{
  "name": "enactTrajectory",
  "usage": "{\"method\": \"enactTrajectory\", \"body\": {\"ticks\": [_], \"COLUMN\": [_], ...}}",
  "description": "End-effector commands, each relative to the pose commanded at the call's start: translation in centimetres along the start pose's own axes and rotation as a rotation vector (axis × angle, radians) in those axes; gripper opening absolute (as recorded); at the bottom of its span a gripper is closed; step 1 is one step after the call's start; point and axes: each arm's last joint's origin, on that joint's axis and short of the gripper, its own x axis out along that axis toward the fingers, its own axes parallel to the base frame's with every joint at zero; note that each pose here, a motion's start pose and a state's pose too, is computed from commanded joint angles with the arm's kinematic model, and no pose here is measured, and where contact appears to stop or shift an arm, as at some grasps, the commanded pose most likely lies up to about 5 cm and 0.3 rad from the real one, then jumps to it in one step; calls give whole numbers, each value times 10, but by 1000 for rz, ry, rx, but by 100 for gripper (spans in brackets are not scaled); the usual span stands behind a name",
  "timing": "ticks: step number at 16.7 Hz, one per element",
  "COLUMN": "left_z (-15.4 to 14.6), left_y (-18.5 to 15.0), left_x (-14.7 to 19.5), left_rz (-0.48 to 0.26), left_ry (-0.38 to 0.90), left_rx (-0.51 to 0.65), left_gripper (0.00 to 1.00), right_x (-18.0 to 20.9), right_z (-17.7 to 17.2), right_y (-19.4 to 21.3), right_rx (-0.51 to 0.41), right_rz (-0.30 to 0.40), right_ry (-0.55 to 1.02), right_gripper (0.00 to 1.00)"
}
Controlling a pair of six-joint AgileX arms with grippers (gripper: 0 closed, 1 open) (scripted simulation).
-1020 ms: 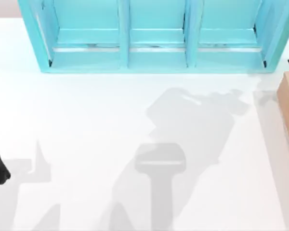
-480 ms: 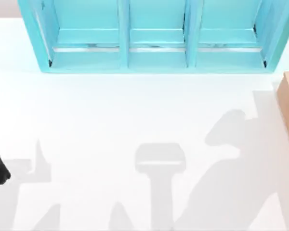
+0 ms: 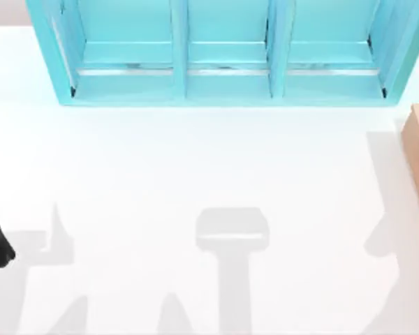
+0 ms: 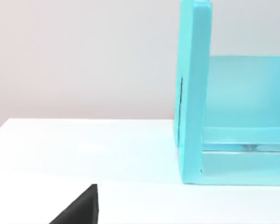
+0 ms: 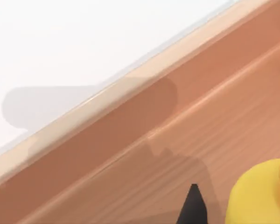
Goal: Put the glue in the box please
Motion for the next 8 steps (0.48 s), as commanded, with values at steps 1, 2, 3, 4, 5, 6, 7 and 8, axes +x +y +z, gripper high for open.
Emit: {"method": "enactTrajectory", "body": {"ticks": [1,2,3,4,5,6,7,8], "left_z": [0,0,0,0,0,0,0,0], "left_y": [0,0,0,0,0,0,0,0], "left_x": [0,0,0,0,0,0,0,0], "left_rz": [0,0,0,0,0,0,0,0], "left_ry": [0,0,0,0,0,0,0,0], "left_rx": [0,0,0,0,0,0,0,0], "left_gripper": [100,100,100,100,100,100,100,100], "right_x": [-5,-10,-15,-20,-26,-31,-35,-40], "right_z": [-7,-15,-22,-30,-37,-44,-53,-61], "right_y": [1,3,4,5,7,9,12,15], "right_rx": [1,-1,-3,-8,-16,-24,-28,-32], "right_rz": [6,8,7,2,-7,-20,-34,-53], "right_ry": [-33,-68,-106,-144,-183,-222,-263,-304], "right_gripper": [0,0,0,0,0,0,0,0]}}
